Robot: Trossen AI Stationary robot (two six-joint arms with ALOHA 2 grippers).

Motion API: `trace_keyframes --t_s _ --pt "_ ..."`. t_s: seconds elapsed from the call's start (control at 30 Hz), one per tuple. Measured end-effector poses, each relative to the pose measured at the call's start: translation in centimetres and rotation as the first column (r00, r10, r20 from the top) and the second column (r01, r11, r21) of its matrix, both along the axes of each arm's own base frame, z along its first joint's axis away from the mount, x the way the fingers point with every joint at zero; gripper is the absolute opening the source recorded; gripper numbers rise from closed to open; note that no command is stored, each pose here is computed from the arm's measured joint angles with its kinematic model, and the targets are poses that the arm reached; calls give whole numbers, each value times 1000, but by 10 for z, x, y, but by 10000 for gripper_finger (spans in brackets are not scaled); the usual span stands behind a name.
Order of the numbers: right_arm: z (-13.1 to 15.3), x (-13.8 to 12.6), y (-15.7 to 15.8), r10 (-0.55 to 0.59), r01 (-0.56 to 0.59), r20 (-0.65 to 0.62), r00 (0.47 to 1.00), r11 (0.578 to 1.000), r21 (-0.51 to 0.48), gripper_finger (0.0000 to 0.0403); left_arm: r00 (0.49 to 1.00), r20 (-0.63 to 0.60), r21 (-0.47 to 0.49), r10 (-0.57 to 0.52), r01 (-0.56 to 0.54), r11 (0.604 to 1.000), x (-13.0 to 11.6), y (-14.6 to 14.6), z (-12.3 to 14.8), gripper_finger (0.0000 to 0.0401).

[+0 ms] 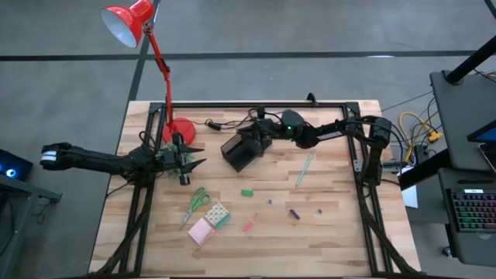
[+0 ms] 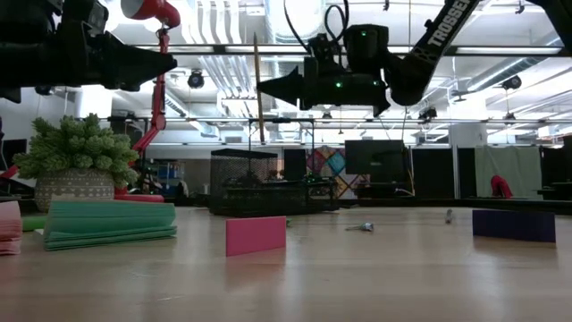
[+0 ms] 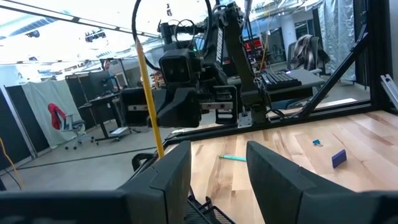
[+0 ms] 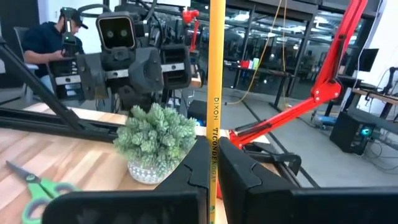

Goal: Pick and place office supplies into organizer
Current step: Put the yellow pencil into the black desk organizer

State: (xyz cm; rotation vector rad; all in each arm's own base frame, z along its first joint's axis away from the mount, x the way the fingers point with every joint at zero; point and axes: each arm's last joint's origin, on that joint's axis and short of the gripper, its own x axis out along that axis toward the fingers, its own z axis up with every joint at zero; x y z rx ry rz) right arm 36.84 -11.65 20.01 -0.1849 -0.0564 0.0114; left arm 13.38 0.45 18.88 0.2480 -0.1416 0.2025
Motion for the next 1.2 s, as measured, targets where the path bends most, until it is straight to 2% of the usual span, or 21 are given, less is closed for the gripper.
trace_keyframes --t_s 0.37,0.87,1.2 --pt "1 -1 4 -9 10 34 999 1000 -18 9 1000 0 0 0 0 1000 0 0 0 142" --pt "-4 -2 1 -33 33 -10 999 999 -21 9 1000 1 0 0 0 1000 0 0 0 142" --pt "21 9 -7 -41 42 73 997 999 -19 9 1000 1 3 1 -1 1000 0 0 0 142"
